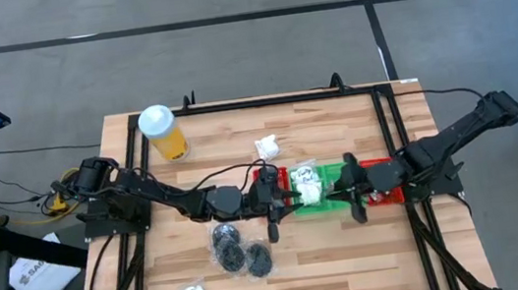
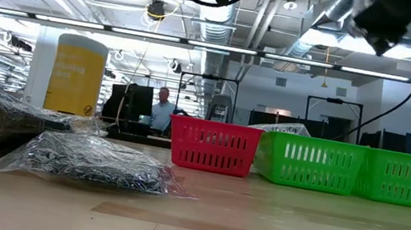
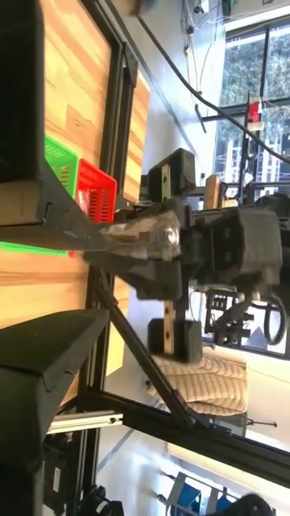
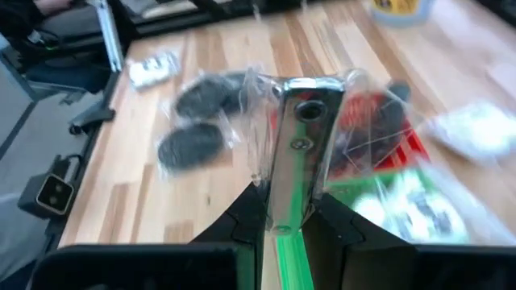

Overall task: Pick & Place Travel size toiletries
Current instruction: Put the silver nail cutter into the right red bin

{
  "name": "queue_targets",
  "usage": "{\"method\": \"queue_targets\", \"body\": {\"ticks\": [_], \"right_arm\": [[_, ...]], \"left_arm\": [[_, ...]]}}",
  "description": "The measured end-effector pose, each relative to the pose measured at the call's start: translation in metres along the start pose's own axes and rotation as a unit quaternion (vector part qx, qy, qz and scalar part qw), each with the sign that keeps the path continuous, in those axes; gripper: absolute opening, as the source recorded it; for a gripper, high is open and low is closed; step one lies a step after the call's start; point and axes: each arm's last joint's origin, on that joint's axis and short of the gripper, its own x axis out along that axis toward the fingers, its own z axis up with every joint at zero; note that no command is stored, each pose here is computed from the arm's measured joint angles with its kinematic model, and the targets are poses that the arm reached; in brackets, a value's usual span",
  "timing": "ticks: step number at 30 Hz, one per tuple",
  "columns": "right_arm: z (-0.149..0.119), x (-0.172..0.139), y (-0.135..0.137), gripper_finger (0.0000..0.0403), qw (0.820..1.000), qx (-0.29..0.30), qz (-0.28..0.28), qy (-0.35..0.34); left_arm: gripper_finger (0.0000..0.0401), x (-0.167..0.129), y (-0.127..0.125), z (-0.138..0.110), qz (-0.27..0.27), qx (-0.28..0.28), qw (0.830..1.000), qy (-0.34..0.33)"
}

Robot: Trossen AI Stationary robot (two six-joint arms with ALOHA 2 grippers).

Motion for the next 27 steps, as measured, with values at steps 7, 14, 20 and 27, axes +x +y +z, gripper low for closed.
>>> {"method": "queue_targets", "body": {"ticks": [7,14,20,27], "right_arm": [[-0.016,-0.023,-0.01,0.0049,0.996,0.056,-0.026,0.068],[-0.034,-0.041,-0.021,0.0049,0.981,0.114,-0.07,0.141],[-0.047,-0.053,-0.031,0.0049,0.962,0.149,-0.111,0.198],[-0.058,-0.06,-0.037,0.0049,0.934,0.178,-0.144,0.276]], "left_arm": [[0.0116,-0.001,-0.003,-0.003,-0.004,0.003,1.0,0.013],[0.0111,-0.001,-0.004,-0.003,-0.005,0.004,1.0,0.014],[0.0111,-0.001,-0.004,-0.003,-0.005,0.004,1.0,0.014],[0.0111,-0.001,-0.004,-0.003,-0.005,0.004,1.0,0.014]]}}
